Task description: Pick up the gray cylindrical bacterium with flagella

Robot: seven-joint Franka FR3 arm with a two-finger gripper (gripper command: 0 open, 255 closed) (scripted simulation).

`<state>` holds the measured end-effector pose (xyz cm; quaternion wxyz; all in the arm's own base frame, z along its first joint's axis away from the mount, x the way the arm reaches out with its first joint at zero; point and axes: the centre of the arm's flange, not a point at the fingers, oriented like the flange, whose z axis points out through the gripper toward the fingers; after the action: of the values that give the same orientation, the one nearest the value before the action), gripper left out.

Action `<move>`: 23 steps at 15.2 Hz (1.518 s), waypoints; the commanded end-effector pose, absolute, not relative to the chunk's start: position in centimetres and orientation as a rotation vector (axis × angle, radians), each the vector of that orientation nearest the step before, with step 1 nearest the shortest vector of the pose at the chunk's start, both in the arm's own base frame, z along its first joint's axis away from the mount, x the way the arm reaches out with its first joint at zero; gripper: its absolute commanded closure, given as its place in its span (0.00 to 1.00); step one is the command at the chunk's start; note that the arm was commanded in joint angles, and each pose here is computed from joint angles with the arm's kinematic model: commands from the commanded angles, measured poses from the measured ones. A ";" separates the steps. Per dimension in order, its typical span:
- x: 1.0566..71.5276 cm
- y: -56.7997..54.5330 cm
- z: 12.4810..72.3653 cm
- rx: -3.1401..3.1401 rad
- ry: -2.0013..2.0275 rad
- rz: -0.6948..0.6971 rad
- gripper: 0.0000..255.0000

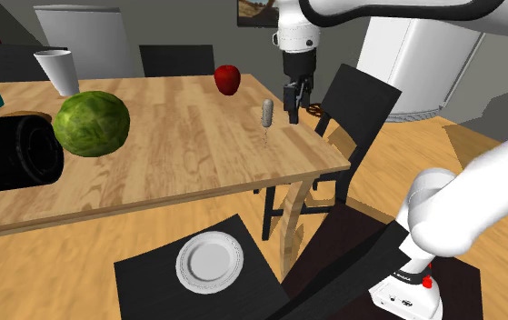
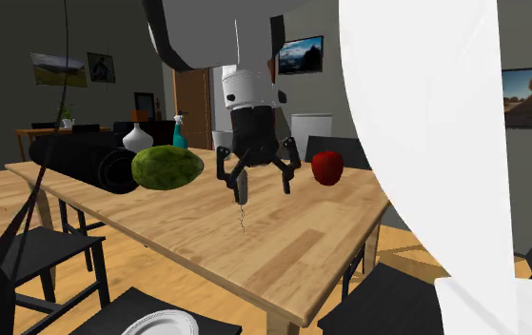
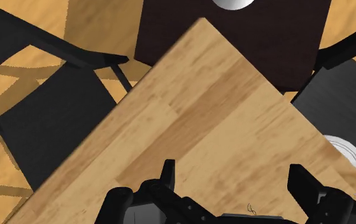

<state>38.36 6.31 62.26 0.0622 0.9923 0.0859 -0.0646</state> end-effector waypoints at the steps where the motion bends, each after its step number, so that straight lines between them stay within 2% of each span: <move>1: 40.6 8.0 63.4 2.967 0.333 -0.189 0.00; 7: 45.6 13.3 66.6 2.864 0.531 -0.172 0.00; 16: 45.6 13.3 62.6 2.864 0.531 -0.172 0.00; 17: 45.5 13.3 62.5 2.864 0.531 -0.172 1.00; 23: 45.5 13.3 62.4 2.864 0.531 -0.172 1.00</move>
<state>45.50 13.35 62.51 0.1117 0.9754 0.1809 -0.0577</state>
